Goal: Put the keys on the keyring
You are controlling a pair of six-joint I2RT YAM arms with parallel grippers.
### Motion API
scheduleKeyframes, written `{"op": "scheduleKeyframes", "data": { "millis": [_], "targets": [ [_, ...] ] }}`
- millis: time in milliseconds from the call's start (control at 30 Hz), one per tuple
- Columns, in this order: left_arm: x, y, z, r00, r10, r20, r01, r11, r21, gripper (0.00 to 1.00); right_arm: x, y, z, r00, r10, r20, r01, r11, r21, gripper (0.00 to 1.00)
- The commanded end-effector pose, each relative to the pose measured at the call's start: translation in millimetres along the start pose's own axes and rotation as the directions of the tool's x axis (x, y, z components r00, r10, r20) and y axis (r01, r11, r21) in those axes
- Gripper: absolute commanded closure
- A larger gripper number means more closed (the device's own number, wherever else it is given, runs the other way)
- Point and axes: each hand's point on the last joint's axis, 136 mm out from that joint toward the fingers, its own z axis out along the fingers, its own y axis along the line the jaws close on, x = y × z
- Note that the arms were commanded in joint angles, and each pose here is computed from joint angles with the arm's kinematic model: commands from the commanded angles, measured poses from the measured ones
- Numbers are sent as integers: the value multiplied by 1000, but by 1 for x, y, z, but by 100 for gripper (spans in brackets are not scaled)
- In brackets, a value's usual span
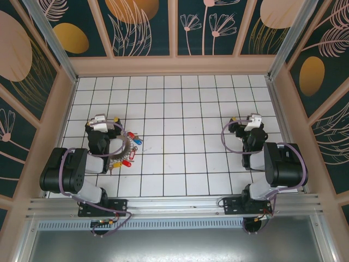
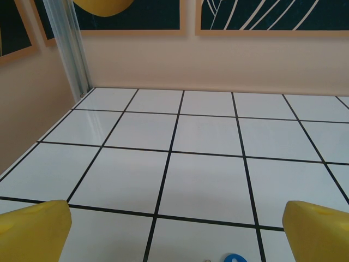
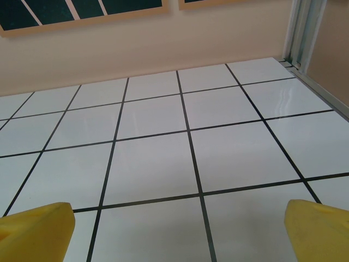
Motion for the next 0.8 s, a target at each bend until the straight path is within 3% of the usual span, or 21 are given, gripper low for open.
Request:
{"op": "scheduleKeyframes", "data": {
  "millis": [0,367,467,567,667,733,767],
  "targets": [
    [-15,9,1,997,-46,54,49,998,-47,1,-11,3,3,999,5,35,-4,1000,-19,1],
    [-15,15,0,996,-60,59,65,995,-77,1,-11,3,2,999,13,35,-12,999,-31,1],
    [-33,34,-18,987,-94,127,116,978,-173,1,-23,-16,-1,997,56,60,-61,994,85,1],
    [-47,59,-27,977,-194,86,212,922,-324,1,-53,-24,-2,995,88,44,-95,977,193,1],
    [-69,41,-32,974,-225,18,223,947,-229,1,-82,-27,3,978,208,-13,-199,950,241,1],
    [-73,41,-42,940,-340,-5,330,914,-235,1,-85,-45,2,941,338,-30,-305,881,361,1],
    [-74,42,-48,908,-419,-15,402,880,-252,1,-82,-43,3,919,386,-85,-333,873,357,1]
  ]
}}
